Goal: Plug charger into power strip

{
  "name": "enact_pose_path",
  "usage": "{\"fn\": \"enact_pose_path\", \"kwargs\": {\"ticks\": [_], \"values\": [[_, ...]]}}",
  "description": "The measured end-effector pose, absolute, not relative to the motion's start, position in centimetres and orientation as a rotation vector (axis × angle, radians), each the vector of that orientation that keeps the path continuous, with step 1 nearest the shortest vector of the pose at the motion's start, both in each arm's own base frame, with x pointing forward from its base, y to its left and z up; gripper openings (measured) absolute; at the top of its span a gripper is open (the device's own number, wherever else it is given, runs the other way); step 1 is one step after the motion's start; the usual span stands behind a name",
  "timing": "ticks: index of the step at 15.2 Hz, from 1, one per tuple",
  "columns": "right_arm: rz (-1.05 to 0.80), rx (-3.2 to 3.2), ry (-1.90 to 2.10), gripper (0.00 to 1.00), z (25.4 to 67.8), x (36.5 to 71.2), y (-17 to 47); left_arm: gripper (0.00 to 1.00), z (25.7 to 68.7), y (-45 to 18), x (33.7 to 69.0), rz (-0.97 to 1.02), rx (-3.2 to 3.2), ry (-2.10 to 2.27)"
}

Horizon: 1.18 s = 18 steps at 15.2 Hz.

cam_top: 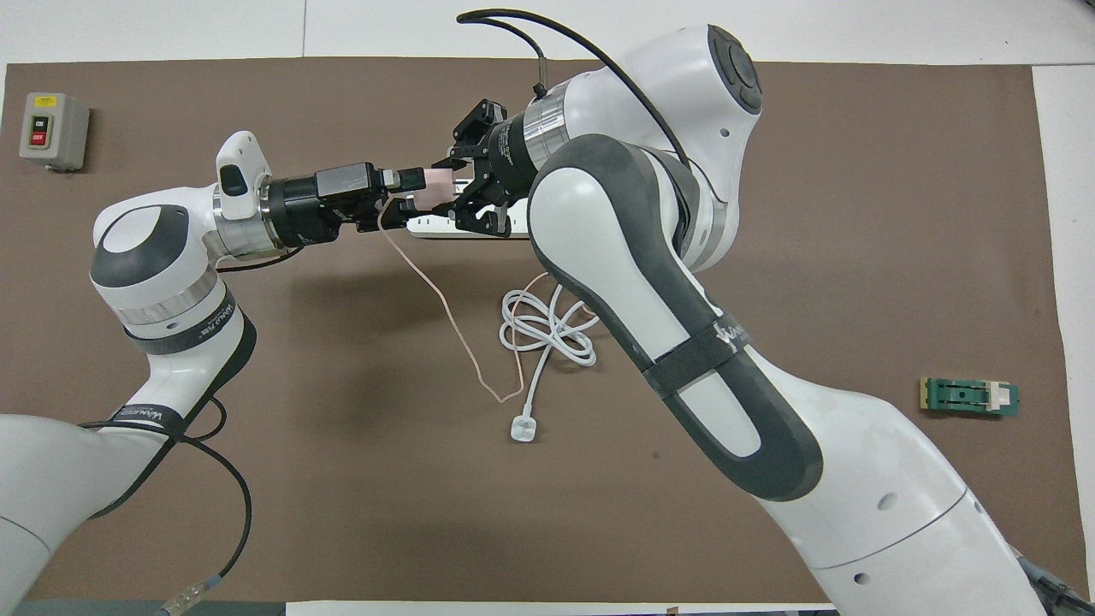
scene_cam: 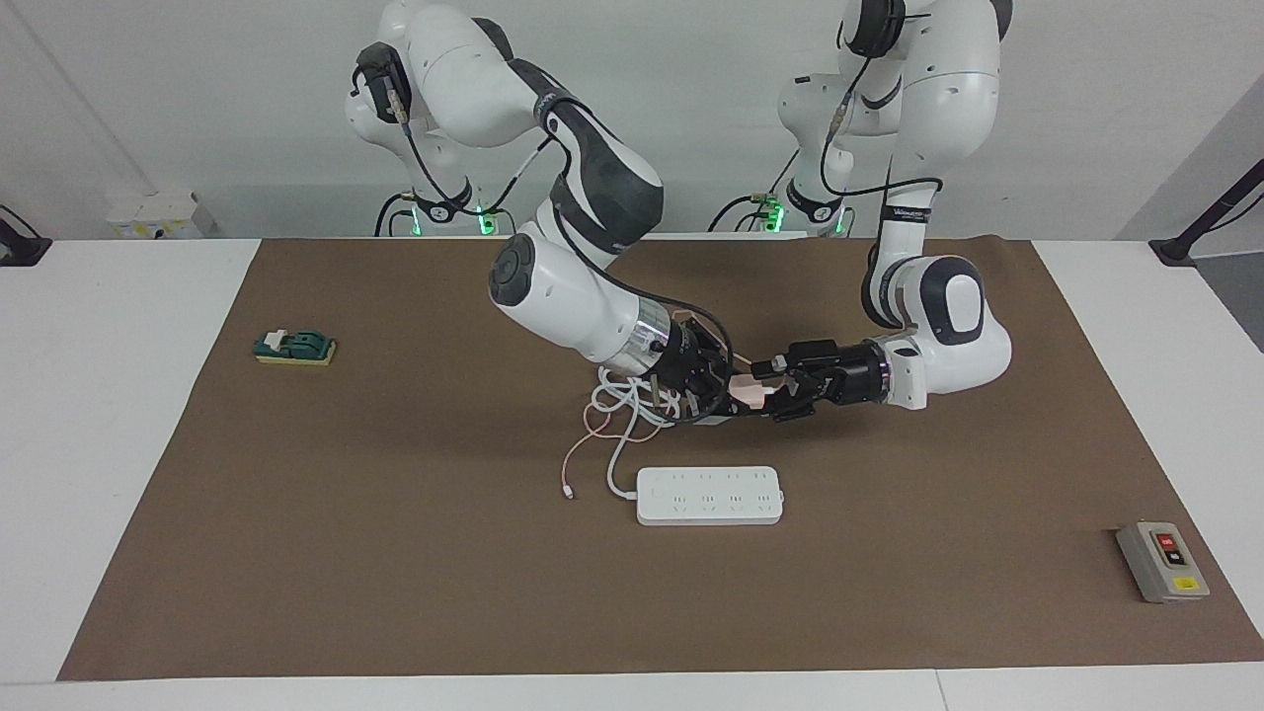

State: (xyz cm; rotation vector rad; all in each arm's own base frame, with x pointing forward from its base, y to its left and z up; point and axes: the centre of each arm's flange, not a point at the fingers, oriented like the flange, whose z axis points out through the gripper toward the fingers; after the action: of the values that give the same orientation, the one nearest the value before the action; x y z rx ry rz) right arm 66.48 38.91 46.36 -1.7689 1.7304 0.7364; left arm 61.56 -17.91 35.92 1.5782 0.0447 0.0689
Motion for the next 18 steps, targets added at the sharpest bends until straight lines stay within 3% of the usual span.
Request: {"fn": "enact_pose_path", "kwargs": {"ticks": [1, 5, 7, 9, 14, 15, 18], "values": [[0.736, -1.769, 1.730, 0.47, 46.4, 66.5, 38.9, 0.95, 35.9, -18.0, 61.6, 0.068, 1.577, 0.043], [0.737, -1.769, 1.731, 0.47, 46.3, 66.5, 38.9, 0.49, 36.0, -18.5, 61.6, 0.064, 1.575, 0.037], [0.737, -1.769, 1.731, 0.47, 46.3, 66.5, 38.9, 0.45, 36.0, -18.6, 61.6, 0.064, 1.575, 0.035], [0.740, -1.766, 1.734, 0.47, 46.3, 66.5, 38.9, 0.29, 36.1, -18.6, 61.6, 0.069, 1.573, 0.030], [0.738, -1.764, 1.731, 0.47, 46.4, 66.6, 38.9, 0.29, 36.3, -18.6, 61.7, 0.072, 1.572, 0.026], [0.737, -1.764, 1.730, 0.52, 46.5, 66.6, 38.9, 0.29, 36.5, -18.6, 61.8, 0.075, 1.571, 0.023], [0.737, -1.764, 1.730, 0.81, 46.5, 66.6, 38.9, 0.29, 37.4, -18.0, 62.4, 0.099, 1.573, 0.016]]}}
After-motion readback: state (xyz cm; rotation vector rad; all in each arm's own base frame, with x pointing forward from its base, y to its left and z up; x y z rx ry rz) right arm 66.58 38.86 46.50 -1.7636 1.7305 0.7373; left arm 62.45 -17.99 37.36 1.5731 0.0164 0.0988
